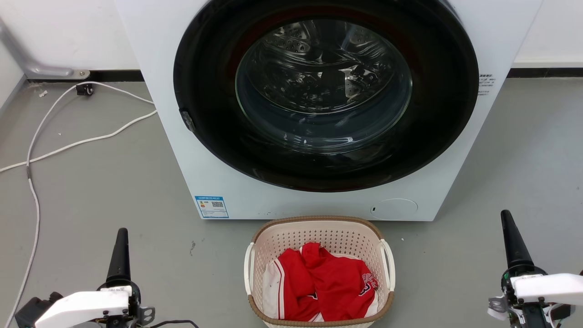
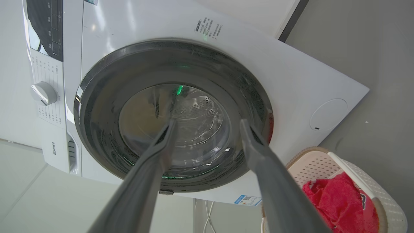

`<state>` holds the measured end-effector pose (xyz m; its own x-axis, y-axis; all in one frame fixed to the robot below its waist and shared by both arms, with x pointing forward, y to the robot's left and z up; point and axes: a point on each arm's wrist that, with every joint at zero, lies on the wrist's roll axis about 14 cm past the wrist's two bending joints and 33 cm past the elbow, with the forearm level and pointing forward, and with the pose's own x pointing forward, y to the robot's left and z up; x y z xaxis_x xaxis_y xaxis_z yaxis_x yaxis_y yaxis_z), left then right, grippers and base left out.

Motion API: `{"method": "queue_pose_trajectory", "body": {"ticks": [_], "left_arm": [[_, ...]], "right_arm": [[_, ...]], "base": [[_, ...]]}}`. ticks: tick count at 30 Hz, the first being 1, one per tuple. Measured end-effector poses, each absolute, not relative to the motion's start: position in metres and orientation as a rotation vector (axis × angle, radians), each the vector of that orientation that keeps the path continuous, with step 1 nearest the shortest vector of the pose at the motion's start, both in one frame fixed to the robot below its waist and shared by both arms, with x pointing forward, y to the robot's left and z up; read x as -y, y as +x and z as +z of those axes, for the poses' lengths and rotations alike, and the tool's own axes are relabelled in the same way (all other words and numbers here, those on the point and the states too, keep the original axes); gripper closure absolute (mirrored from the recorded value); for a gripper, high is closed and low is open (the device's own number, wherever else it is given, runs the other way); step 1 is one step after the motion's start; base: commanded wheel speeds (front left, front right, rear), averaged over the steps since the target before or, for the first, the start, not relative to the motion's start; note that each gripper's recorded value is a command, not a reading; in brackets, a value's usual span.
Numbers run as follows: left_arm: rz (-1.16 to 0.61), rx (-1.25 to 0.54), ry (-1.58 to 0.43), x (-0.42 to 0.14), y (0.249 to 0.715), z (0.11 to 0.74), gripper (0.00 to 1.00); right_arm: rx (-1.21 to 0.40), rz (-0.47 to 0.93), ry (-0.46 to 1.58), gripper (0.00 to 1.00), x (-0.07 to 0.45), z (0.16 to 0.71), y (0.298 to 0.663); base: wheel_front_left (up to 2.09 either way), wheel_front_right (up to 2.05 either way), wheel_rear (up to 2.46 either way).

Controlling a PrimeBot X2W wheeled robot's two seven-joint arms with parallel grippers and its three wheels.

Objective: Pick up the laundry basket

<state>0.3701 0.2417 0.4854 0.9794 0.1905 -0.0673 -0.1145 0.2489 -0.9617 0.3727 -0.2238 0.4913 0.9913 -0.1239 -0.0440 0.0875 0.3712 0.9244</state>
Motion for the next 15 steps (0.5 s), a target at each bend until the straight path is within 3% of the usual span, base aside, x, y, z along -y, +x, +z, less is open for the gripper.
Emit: {"method": "queue_pose_trajectory", "body": {"ticks": [15], "left_arm": [[0.168,0.139,-1.011,-0.239,0.376,0.526,0.00]], "right_arm": [[0.117,-0.028,0.781,0.00,0.208,0.533,0.380]], "base": [[0.00,0.00,0.00]]}}
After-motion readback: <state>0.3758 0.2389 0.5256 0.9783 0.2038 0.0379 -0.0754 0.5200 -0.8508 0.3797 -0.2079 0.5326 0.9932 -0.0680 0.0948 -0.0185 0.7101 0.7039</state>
